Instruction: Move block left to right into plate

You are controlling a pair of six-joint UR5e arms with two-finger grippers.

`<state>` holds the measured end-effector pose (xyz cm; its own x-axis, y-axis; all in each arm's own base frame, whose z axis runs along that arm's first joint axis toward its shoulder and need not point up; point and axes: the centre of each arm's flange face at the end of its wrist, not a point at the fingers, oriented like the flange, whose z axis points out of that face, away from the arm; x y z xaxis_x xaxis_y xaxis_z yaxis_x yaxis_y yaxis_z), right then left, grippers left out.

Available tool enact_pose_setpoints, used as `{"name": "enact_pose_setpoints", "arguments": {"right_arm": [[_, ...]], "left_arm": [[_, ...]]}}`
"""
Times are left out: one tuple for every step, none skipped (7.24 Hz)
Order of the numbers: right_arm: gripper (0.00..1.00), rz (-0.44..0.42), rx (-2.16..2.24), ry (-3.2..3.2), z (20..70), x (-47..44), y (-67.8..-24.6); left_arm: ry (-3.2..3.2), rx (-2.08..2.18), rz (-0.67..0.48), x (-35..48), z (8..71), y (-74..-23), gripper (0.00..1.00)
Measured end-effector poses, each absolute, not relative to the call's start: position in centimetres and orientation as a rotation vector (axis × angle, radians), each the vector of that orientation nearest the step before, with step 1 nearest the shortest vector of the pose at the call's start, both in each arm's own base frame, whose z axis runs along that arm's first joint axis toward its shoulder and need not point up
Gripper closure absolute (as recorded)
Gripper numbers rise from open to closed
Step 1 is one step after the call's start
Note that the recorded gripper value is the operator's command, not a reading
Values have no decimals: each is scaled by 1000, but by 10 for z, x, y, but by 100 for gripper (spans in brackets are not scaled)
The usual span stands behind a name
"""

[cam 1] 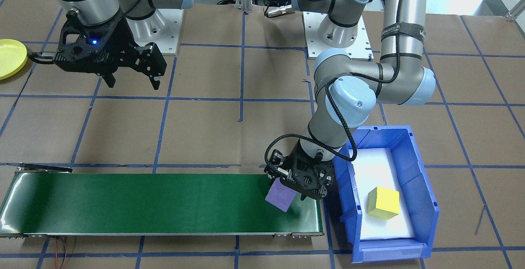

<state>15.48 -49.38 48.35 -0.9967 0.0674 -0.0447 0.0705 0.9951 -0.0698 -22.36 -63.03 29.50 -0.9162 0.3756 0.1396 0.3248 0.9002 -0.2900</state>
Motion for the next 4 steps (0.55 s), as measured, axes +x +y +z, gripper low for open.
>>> {"name": "enact_pose_setpoints", "arguments": {"right_arm": [[0, -111, 107, 3095, 484, 155, -494], [0, -110, 107, 3094, 483, 155, -494], [0, -109, 106, 3093, 483, 155, -494], [0, -107, 104, 3092, 483, 155, -494]], "left_arm": [[-2876, -526, 417, -222, 313, -628, 0], [-2881, -528, 456, -210, 342, -623, 0], [-2895, -519, 481, -180, 370, -621, 0], [-2918, -504, 477, -135, 383, -622, 0]]}}
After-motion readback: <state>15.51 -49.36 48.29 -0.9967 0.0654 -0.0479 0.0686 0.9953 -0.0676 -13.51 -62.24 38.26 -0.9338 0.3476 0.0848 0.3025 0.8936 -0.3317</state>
